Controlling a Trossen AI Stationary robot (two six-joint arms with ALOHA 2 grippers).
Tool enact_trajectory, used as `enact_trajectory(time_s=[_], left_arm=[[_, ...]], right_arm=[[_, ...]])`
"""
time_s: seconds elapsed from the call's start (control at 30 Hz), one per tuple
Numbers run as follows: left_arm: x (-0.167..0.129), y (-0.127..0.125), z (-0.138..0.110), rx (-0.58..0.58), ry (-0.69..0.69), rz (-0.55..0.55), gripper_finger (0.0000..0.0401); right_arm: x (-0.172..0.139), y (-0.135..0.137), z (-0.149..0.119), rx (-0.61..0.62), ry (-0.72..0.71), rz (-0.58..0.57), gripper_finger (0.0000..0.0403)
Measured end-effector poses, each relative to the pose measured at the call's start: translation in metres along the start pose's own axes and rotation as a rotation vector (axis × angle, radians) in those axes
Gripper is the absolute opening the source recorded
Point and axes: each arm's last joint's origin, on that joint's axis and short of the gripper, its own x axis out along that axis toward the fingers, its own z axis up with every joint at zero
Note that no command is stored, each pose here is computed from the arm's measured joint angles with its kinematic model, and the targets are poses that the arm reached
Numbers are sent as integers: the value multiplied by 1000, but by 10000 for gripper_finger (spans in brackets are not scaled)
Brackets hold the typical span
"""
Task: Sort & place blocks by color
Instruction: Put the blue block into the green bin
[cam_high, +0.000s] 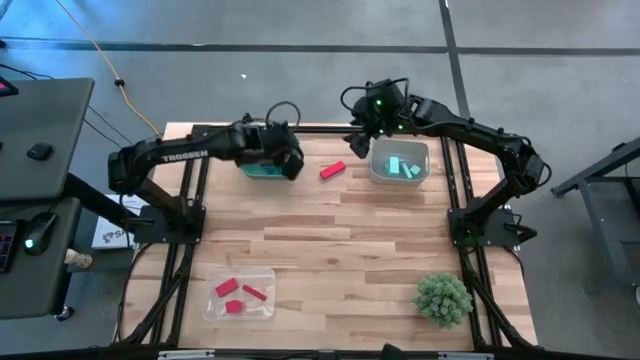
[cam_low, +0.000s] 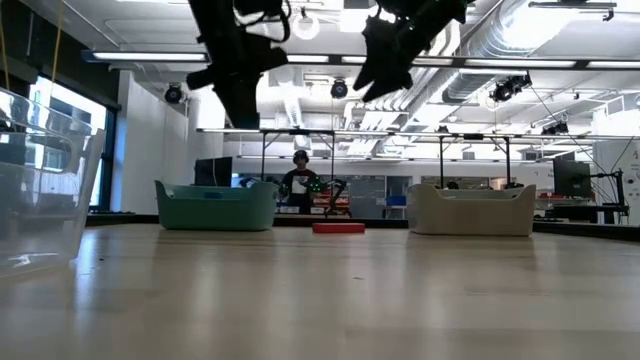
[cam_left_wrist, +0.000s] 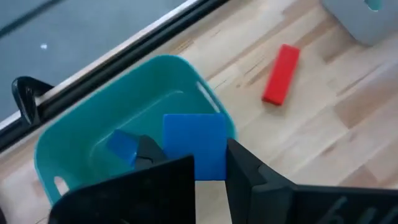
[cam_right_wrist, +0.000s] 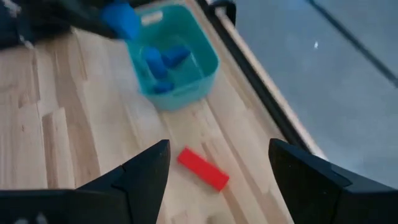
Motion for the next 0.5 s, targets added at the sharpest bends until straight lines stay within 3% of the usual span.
enact_trajectory(time_s=[0.23, 0.5], left_arm=[[22, 31, 15, 7, 81, -31, 6], [41, 49, 18, 2, 173, -13, 6]], right_arm=[[-1, -1, 12, -18, -119, -7, 264], [5, -2, 19, -102, -189, -20, 264]])
